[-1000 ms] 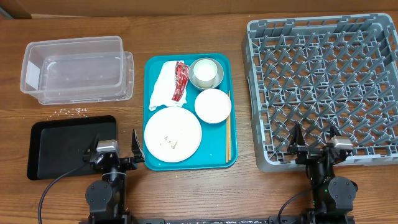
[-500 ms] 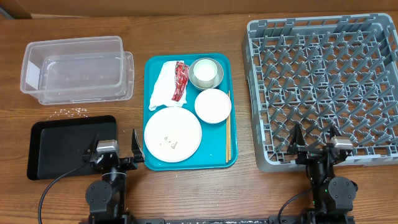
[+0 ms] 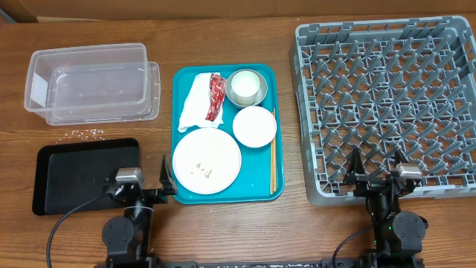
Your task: Sort waste into correct bins and load items into the dishwasher
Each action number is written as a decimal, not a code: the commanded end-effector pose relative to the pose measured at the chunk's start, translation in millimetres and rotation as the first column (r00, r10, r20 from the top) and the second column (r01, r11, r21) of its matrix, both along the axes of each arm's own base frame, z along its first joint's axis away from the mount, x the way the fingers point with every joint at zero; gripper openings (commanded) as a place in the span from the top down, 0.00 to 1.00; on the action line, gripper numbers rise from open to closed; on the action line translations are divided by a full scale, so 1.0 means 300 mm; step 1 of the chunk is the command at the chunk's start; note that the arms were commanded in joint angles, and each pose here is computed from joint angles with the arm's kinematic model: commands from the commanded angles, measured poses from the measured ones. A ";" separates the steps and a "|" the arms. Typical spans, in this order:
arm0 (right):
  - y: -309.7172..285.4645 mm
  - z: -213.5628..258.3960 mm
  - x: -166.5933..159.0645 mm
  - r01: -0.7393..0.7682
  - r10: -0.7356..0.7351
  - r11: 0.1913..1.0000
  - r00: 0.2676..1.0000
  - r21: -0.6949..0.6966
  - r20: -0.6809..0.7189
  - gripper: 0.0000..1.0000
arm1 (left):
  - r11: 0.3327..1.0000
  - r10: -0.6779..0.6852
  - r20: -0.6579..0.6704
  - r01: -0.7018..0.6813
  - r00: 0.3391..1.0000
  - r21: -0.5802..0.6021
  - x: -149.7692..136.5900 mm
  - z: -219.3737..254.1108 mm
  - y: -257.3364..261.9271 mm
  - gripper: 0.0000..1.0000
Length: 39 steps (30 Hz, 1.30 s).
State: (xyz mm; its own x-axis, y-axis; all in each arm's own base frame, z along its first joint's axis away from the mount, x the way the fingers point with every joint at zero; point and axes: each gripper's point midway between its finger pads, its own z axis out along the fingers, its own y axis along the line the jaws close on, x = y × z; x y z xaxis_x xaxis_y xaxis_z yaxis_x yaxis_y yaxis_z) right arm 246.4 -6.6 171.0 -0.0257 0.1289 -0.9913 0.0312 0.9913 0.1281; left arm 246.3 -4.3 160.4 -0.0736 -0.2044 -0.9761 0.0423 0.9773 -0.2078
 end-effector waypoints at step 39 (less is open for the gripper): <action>0.000 -0.004 0.000 -0.002 0.002 1.000 1.000 -0.003 0.006 0.00 | 0.830 -0.558 -0.526 0.431 0.642 -0.355 0.282 0.694 -0.288 0.00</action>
